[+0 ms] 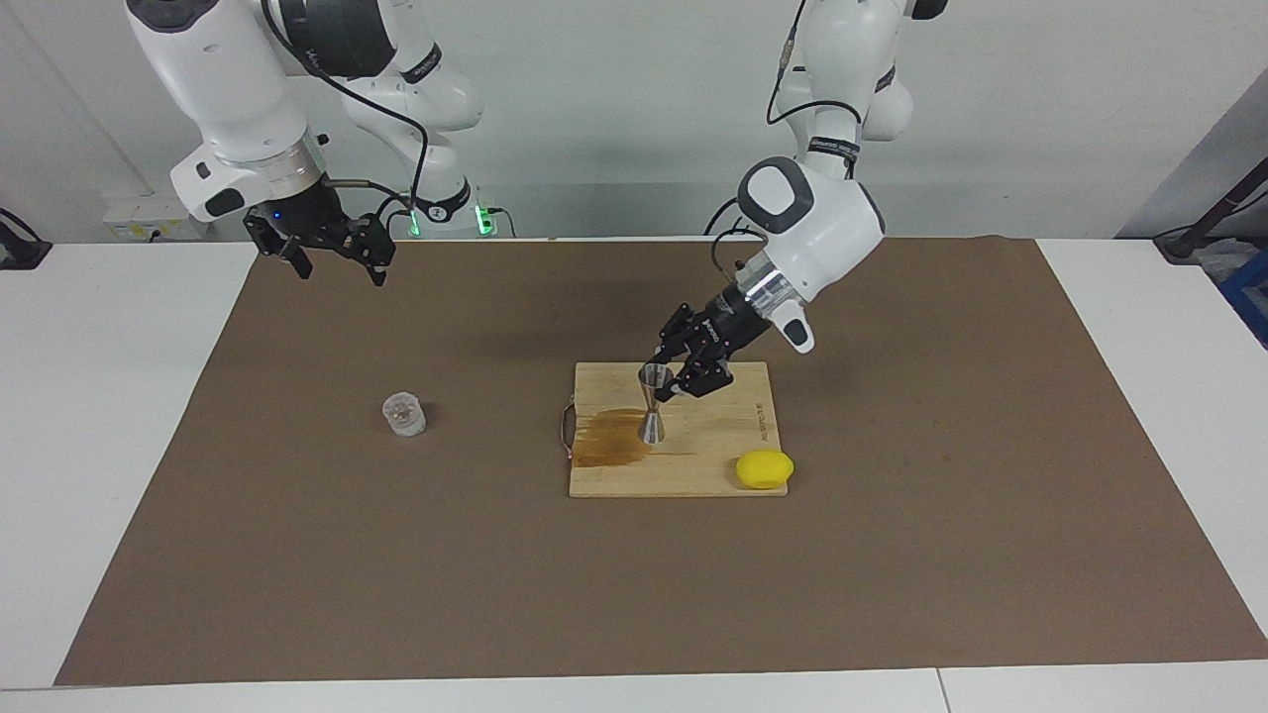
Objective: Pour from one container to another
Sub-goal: 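Lift the metal cup with the left gripper and carry it over the board, then set the metal cup on the board while the right gripper opens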
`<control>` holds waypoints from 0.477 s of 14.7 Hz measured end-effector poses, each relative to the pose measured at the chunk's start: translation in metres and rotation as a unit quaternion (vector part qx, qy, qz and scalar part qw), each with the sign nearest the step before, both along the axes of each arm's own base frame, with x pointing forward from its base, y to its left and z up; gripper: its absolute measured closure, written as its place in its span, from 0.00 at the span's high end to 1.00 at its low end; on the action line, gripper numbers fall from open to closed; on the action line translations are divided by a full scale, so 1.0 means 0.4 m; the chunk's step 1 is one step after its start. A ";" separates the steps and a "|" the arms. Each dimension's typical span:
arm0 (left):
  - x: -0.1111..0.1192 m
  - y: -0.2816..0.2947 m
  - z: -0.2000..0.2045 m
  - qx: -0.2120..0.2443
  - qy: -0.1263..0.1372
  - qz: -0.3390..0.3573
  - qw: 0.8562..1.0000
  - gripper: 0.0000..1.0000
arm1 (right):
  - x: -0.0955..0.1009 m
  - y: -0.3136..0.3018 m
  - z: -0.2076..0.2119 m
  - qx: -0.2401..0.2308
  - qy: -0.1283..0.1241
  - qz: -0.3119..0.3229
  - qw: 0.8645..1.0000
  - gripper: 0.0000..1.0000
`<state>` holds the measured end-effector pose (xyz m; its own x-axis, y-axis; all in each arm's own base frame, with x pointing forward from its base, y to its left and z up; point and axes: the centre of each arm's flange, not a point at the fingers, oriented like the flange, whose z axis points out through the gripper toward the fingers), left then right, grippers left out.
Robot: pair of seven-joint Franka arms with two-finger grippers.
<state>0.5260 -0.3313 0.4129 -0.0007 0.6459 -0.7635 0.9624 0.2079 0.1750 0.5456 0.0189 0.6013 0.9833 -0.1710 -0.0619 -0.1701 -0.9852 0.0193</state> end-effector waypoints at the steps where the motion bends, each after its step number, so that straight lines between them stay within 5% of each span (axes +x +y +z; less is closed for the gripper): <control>1: -0.021 -0.026 -0.013 0.003 -0.002 0.006 1.000 0.50 | -0.003 -0.023 -0.003 0.000 0.007 -0.008 1.000 1.00; 4: -0.080 -0.096 -0.068 0.010 0.000 0.030 1.000 0.50 | 0.000 -0.058 -0.001 0.000 0.002 -0.027 1.000 1.00; 7: -0.094 -0.116 -0.114 0.019 0.007 0.037 0.999 0.50 | 0.012 -0.050 -0.001 -0.004 -0.016 -0.110 0.994 1.00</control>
